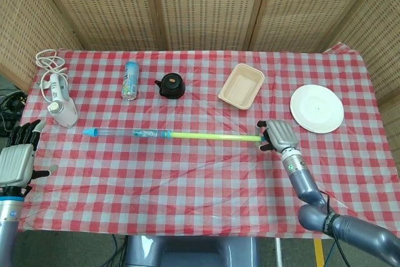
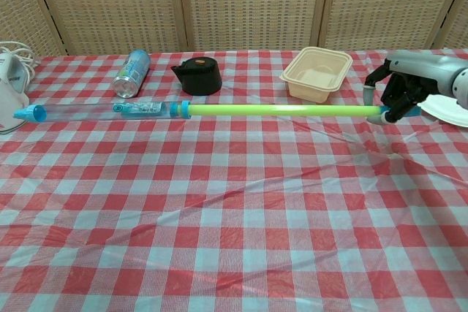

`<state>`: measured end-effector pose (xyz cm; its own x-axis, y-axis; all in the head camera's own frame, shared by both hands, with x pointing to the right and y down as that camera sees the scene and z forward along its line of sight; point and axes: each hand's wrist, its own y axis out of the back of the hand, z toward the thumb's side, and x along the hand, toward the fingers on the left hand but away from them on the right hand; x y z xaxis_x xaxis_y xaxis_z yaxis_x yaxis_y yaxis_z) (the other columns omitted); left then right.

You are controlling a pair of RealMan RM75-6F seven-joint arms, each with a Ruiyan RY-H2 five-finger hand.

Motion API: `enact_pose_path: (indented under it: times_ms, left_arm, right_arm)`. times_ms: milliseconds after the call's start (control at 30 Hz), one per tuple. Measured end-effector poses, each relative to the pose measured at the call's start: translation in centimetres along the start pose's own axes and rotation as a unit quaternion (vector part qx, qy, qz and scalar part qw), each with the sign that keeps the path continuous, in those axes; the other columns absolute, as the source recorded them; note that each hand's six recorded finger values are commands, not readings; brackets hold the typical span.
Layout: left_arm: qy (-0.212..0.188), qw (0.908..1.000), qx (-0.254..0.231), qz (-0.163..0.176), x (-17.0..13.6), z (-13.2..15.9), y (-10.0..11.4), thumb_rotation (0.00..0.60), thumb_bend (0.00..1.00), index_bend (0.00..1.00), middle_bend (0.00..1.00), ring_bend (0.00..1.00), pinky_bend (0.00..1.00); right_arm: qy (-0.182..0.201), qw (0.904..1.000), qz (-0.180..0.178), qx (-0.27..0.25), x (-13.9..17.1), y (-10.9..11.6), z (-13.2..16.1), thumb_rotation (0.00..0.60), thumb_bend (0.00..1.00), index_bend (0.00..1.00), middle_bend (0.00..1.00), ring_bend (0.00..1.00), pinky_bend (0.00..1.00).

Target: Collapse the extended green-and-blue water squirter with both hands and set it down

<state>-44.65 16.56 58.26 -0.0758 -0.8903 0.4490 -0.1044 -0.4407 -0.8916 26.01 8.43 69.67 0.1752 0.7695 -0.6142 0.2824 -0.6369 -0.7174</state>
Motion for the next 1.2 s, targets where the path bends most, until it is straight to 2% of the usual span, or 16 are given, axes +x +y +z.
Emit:
enact_pose_path:
  times_ms: [333, 367, 433, 500, 600, 667, 867, 1033, 1200]
  left_arm:
    - [-0.003, 1.0000, 0.005, -0.007, 2.3, 1.3, 0.9, 0.600, 0.13, 0.02, 0.00, 0.00, 0.00]
    - [-0.006, 0.9999, 0.007, -0.005, 2.6, 1.5, 1.1, 0.600, 0.13, 0.04, 0.05, 0.04, 0.02]
    - [-0.011, 0.9999, 0.012, 0.004, 3.4, 2.1, 1.7, 0.600, 0.14, 0.09, 0.23, 0.20, 0.14]
    - [-0.013, 0.9997, 0.017, 0.012, 4.1, 2.5, 2.2, 0.600, 0.16, 0.16, 0.46, 0.42, 0.34]
    - [-0.017, 0.9993, 0.023, 0.023, 5.1, 3.3, 3.0, 0.600, 0.16, 0.24, 0.62, 0.58, 0.45]
    - [-0.018, 0.9994, 0.021, 0.020, 5.6, 3.7, 3.1, 0.600, 0.16, 0.26, 0.68, 0.62, 0.50]
    - [-0.020, 0.9994, 0.018, -0.021, 7.3, 4.7, 2.4, 0.600, 0.16, 0.32, 0.78, 0.71, 0.58]
    - [-0.023, 0.9976, 0.017, -0.062, 8.7, 5.8, 1.6, 0.600, 0.16, 0.33, 0.80, 0.72, 0.59]
    - [-0.021, 0.9956, 0.022, -0.089, 9.9, 6.9, 1.2, 0.600, 0.16, 0.34, 0.80, 0.72, 0.59]
  right_arm:
    - [0.013, 0.9999, -0.005, -0.004, -0.1, 1.3, 0.7, 0.600, 0.50, 0.81, 1.00, 0.96, 0.41]
    - [0.013, 0.9999, -0.006, -0.004, -0.1, 1.4, 0.7, 0.600, 0.50, 0.81, 1.00, 0.96, 0.41]
    - [0.013, 0.9999, -0.007, -0.005, -0.1, 1.7, 0.8, 0.600, 0.50, 0.81, 1.00, 0.96, 0.41]
    - [0.013, 0.9999, -0.007, -0.006, -0.1, 1.8, 0.8, 0.600, 0.50, 0.81, 1.00, 0.96, 0.41]
    - [0.014, 0.9998, -0.007, -0.009, -0.1, 2.0, 0.9, 0.600, 0.50, 0.81, 1.00, 0.96, 0.41]
    - [0.014, 0.9998, -0.007, -0.009, -0.2, 2.1, 0.9, 0.600, 0.50, 0.81, 1.00, 0.96, 0.41]
    - [0.017, 0.9998, -0.006, -0.010, -0.2, 2.1, 1.2, 0.600, 0.50, 0.81, 1.00, 0.96, 0.41]
    - [0.020, 0.9997, -0.005, -0.012, -0.1, 2.3, 1.4, 0.600, 0.50, 0.81, 1.00, 0.96, 0.41]
    - [0.023, 0.9996, -0.006, -0.013, 0.1, 2.6, 1.6, 0.600, 0.50, 0.81, 1.00, 0.96, 0.41]
